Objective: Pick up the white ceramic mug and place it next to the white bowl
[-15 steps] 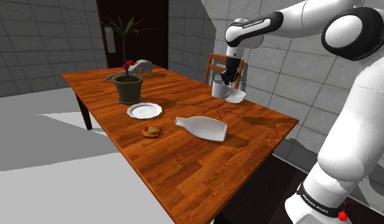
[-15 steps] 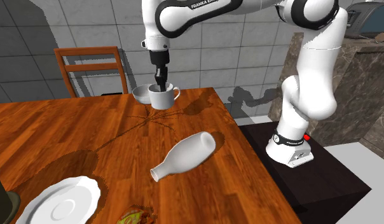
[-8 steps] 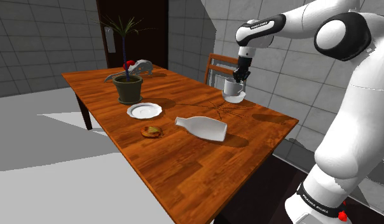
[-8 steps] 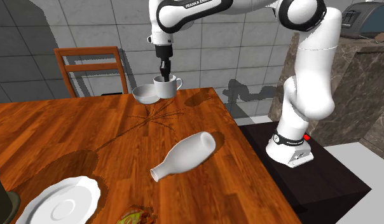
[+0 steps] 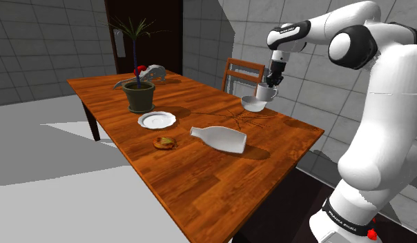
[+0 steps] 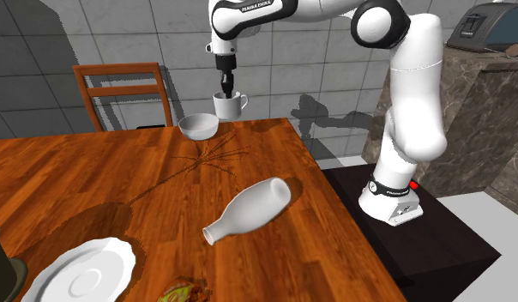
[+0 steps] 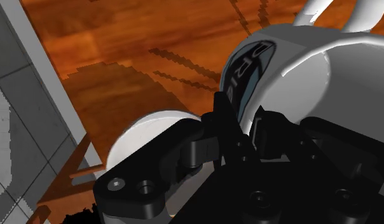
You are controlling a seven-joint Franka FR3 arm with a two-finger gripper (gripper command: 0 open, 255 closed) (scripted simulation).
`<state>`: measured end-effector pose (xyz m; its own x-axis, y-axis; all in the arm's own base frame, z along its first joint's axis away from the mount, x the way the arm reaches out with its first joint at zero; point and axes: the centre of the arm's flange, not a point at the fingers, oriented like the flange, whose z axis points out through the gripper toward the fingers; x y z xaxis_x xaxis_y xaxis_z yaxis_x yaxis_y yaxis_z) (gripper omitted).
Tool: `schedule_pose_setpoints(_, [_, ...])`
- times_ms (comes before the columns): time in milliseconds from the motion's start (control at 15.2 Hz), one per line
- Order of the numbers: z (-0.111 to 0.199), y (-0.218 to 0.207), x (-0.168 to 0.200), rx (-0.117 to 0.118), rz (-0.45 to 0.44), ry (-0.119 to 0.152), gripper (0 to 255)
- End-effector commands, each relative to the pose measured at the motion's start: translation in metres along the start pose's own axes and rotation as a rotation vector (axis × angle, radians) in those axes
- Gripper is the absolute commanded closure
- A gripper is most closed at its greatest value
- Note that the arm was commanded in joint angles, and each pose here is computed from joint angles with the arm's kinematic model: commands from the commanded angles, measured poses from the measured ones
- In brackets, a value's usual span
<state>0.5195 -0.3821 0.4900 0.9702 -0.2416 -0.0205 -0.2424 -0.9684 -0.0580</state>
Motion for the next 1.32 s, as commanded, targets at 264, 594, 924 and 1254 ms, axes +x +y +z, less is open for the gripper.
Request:
schedule_pose_setpoints(264, [-0.005,0.077,0.002,0.0,-0.002,0.0,255])
schedule_pose_setpoints(594, [-0.009,0.143,0.004,0.0,-0.002,0.0,255])
schedule_pose_setpoints(924, [0.011,0.158,0.005,0.0,-0.002,0.0,255])
schedule_pose_setpoints(1254, [0.037,0.16,0.005,0.0,-0.002,0.0,255])
